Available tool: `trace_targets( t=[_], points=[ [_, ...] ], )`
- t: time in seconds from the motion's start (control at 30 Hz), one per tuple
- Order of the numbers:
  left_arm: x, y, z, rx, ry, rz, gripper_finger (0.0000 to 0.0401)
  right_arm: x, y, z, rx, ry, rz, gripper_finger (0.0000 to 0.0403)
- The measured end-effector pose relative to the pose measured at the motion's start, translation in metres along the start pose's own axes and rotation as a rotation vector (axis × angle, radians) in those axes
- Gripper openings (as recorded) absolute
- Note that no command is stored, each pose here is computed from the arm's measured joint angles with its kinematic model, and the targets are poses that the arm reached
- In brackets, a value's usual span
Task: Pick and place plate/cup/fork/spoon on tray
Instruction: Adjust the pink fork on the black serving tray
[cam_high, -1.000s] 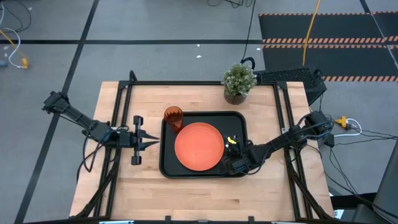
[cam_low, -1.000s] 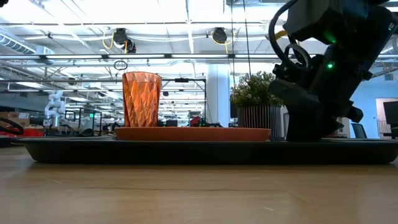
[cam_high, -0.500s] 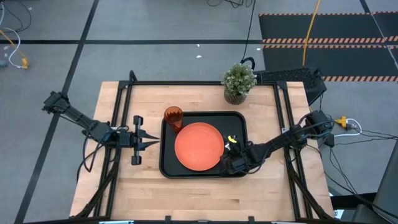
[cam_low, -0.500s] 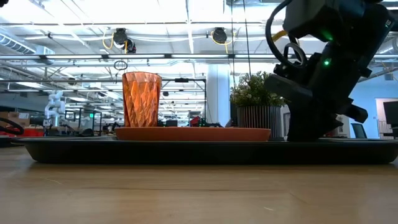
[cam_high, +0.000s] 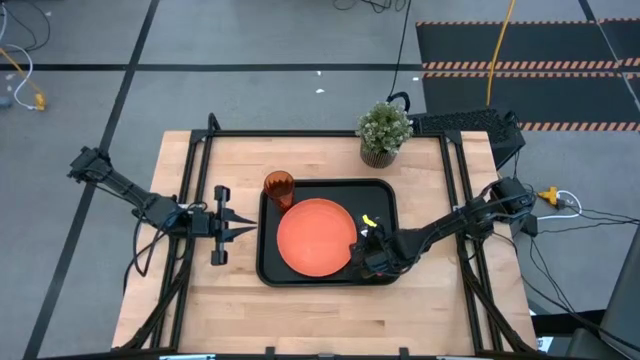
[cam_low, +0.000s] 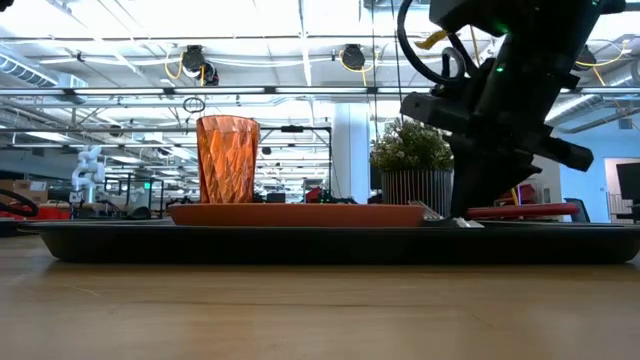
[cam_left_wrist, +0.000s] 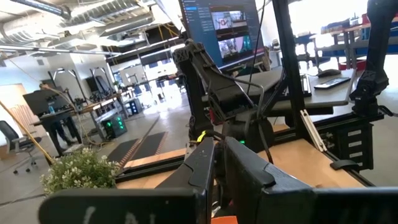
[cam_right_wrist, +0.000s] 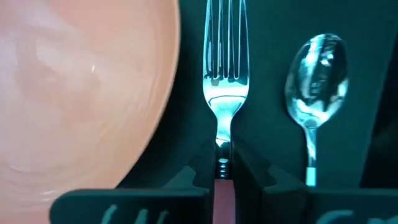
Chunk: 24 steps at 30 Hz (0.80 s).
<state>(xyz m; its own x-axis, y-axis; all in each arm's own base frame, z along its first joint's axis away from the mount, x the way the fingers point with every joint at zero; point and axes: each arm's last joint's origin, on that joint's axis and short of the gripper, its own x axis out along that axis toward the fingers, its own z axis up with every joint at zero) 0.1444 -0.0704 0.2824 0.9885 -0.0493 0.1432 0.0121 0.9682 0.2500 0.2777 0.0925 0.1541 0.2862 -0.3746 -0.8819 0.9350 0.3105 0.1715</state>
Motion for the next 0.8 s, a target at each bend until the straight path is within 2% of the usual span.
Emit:
trace_targets(
  t=[0.43, 0.8],
  points=[
    [0.0, 0.001, 0.004, 0.112, -0.039, 0.016, 0.0042, 0.001, -0.002, 0.001, 0.181, -0.063, -0.017, 0.001],
    [0.0, -0.001, -0.003, 0.091, 0.029, -0.011, 0.0042, 0.014, -0.002, -0.006, 0.191, -0.066, -0.055, 0.0001]
  ],
)
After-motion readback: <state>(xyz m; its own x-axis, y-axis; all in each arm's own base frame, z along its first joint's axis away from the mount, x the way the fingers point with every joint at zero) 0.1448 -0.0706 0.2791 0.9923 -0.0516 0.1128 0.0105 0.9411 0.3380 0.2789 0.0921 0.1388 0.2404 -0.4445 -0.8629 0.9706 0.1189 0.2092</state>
